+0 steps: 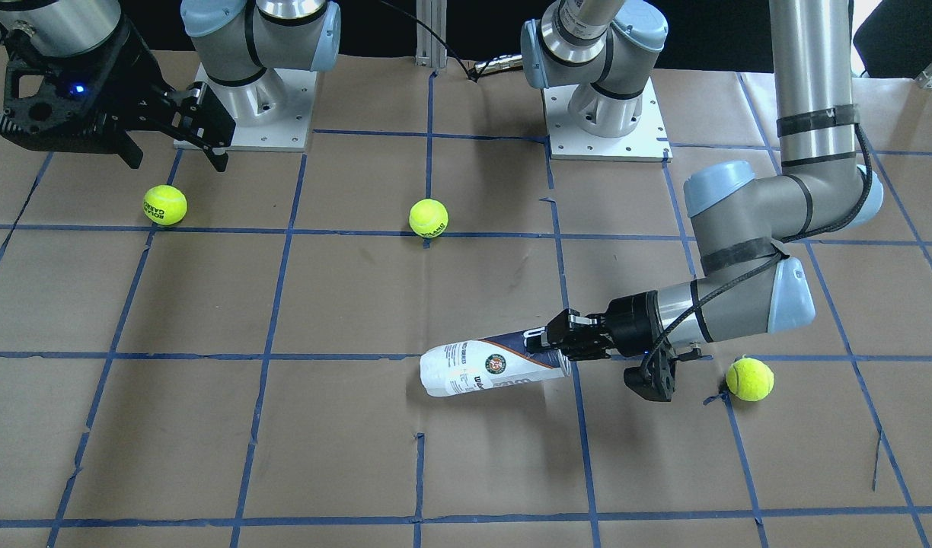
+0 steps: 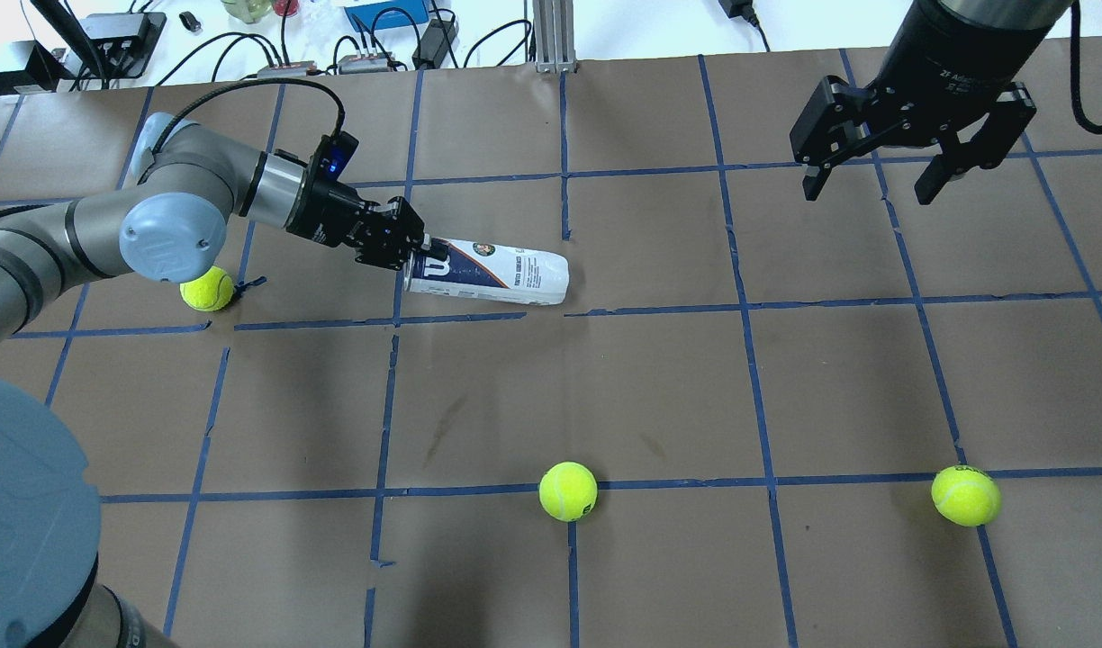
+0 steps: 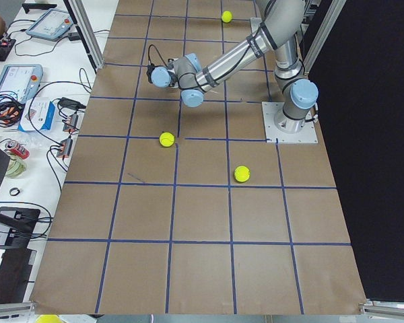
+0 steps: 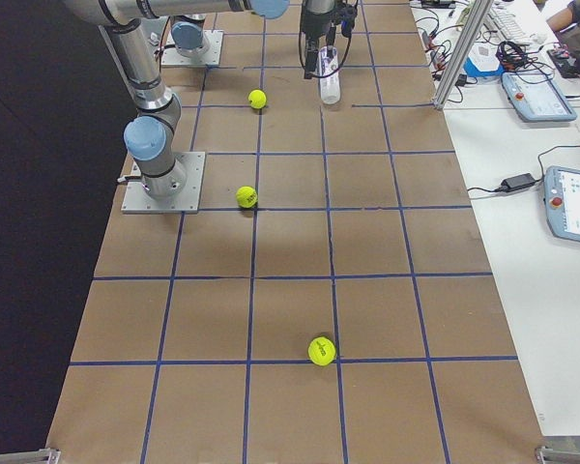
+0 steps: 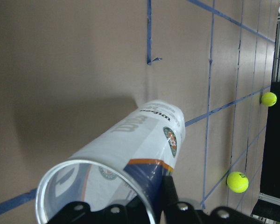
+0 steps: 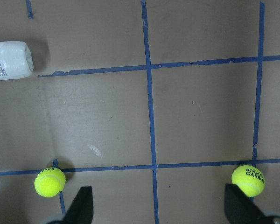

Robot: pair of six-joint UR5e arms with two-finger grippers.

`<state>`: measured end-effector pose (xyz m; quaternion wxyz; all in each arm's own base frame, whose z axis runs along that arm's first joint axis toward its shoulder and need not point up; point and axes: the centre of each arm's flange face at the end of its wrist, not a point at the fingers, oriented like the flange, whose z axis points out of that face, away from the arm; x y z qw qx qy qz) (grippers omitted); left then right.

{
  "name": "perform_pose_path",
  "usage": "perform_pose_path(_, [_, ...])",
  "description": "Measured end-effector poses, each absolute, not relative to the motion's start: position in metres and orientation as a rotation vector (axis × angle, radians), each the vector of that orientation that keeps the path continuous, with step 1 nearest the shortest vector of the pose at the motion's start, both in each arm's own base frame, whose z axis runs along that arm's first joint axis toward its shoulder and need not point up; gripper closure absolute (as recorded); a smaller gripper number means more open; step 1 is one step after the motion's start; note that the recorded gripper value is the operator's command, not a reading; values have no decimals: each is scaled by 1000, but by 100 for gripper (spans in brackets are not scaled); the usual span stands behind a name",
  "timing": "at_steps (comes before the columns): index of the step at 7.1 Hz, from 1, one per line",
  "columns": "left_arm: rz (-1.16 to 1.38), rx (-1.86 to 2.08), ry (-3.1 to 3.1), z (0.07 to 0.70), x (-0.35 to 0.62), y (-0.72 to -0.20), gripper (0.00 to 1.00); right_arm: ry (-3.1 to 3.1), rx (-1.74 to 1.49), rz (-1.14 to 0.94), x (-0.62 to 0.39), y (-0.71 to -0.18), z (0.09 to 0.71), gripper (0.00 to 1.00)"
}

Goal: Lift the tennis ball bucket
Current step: 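Lift the can with the left gripper and tilt it upright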

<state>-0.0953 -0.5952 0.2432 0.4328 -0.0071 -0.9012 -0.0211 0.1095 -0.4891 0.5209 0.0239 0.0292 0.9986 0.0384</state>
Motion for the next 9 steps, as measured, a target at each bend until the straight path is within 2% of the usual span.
perform_pose_path(2, [-37,68,-2272,320,-140,-586,100,3119,101,122,107,-488,520,0])
perform_pose_path(4, [45,137,-2459,395,-155,-603,100,3137,129,124,109,-487,520,0])
perform_pose_path(5, [94,123,-2551,414,-164,-613,100,3139,135,126,110,-487,519,0])
perform_pose_path(9, [220,-148,-3009,419,-232,-655,100,3138,141,127,110,-487,519,0])
